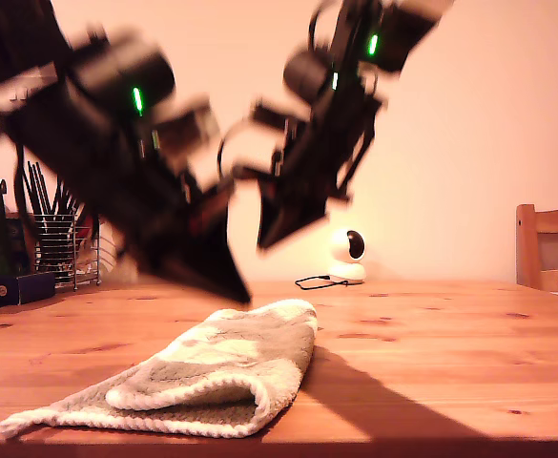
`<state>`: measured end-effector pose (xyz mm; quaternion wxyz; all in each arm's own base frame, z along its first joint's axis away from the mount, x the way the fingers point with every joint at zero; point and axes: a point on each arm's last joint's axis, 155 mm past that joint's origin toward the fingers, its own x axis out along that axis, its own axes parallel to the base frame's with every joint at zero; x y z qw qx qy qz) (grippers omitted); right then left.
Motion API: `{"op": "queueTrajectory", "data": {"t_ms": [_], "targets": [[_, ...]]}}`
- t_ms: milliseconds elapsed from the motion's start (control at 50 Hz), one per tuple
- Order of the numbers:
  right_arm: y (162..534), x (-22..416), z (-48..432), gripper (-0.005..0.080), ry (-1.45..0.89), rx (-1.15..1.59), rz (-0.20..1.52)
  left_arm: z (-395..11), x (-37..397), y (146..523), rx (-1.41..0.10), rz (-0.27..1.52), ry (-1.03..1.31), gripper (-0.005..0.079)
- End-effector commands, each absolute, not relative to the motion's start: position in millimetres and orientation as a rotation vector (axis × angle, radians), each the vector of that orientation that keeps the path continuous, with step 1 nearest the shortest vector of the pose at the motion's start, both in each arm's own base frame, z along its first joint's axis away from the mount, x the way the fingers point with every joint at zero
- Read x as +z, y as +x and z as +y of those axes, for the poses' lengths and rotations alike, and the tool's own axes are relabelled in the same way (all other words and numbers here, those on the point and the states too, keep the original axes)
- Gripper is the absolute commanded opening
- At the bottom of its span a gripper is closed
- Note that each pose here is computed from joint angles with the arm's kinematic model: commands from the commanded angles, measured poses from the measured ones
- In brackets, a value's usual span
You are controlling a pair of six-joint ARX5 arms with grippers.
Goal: Fold the tea towel in front of you. After folding it, place it to the left side.
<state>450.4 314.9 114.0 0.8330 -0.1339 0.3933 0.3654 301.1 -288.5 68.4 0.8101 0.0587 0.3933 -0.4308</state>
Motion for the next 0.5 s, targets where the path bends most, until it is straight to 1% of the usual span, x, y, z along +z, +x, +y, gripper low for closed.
{"op": "queueTrajectory", "data": {"t_ms": [0, 120, 240, 480], "targets": [[454.1, 137.8, 314.7, -0.0012, -0.28, 0.759, 0.771, -284.3, 71.2, 299.4, -0.912, 0.823, 0.142, -0.0019], [452.7, 157.3, 309.6, -0.0012, -0.278, 0.74, 0.718, -280.9, 85.8, 299.4, -0.908, 0.778, 0.16, -0.0019], [441.7, 169.9, 301.8, -0.0012, -0.28, 0.737, 0.693, -273.8, 91.2, 293.9, -0.899, 0.755, 0.171, -0.0019], [403.3, 162.1, 276.2, -0.0012, -0.28, 0.735, 0.669, -253.3, 83.7, 277.9, -0.87, 0.741, 0.199, -0.0019]]}}
